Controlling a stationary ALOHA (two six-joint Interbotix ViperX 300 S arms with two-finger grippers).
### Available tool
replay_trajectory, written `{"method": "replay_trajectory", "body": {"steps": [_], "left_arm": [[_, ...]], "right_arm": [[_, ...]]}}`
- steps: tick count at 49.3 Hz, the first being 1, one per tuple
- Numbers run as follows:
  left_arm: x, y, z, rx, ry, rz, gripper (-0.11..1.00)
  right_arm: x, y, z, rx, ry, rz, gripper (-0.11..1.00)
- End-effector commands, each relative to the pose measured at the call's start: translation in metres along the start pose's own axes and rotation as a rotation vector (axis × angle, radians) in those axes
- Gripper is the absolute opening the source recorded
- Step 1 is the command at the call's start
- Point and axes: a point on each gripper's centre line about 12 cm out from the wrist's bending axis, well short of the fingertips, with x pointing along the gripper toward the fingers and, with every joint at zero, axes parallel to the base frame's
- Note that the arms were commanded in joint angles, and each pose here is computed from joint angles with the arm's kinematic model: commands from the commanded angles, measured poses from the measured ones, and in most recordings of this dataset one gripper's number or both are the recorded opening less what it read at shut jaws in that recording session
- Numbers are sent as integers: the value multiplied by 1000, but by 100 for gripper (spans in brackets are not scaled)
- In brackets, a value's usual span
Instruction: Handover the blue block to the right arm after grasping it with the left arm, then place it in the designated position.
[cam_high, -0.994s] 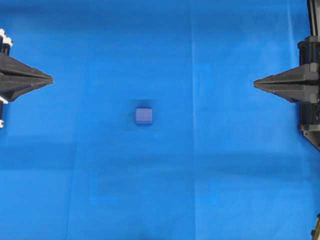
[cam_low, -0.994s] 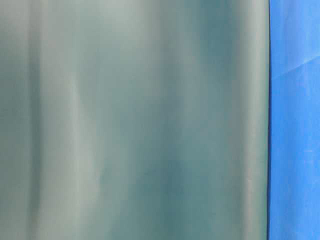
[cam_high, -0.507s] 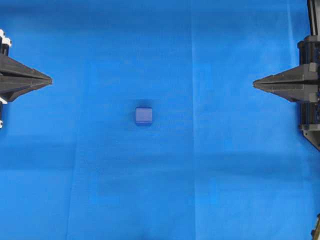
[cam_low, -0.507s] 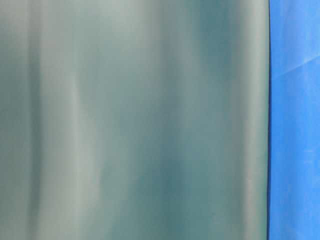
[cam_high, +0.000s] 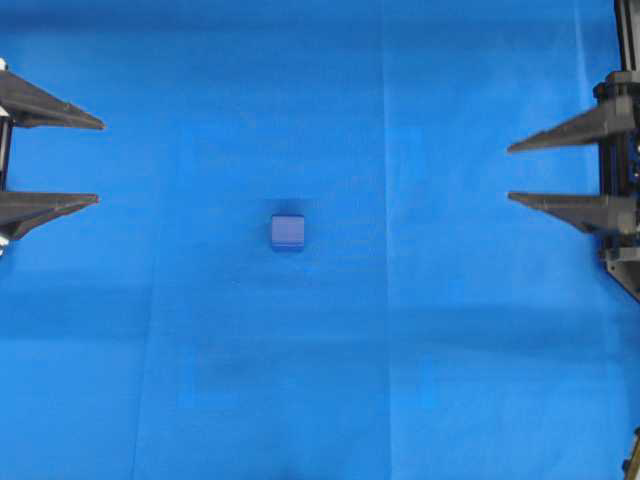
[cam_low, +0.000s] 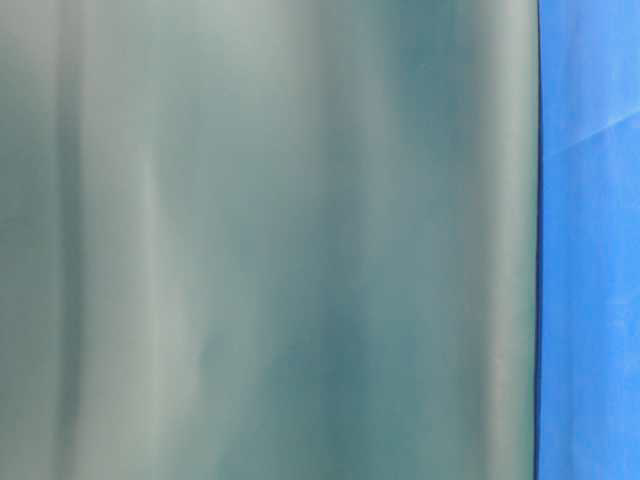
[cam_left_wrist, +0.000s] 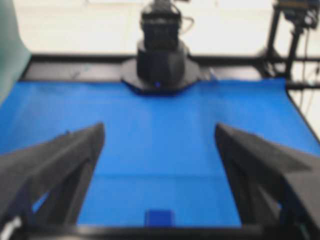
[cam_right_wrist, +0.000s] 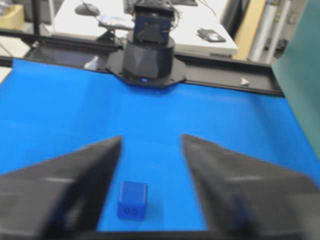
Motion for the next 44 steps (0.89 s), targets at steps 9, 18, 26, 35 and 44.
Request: {"method": "replay_trajectory", "body": {"steps": [9,18,26,35,44], "left_arm": [[-1,-1,10,1,-34,-8,93],[1,-2,8,-1,-25,-8,93],[8,-2,5,-2,-20,-8,93],[33,-2,4,-2,-2,-8,93],[68,-1,6,-1,11,-4,93]], "right_arm": [[4,0,6,3,8,-4,97],[4,0,9,3,1,-3,98],[5,0,9,4,1,-3,98],[5,0,11,3,-5,-3,98],[5,0,13,4,-9,-3,98]]}}
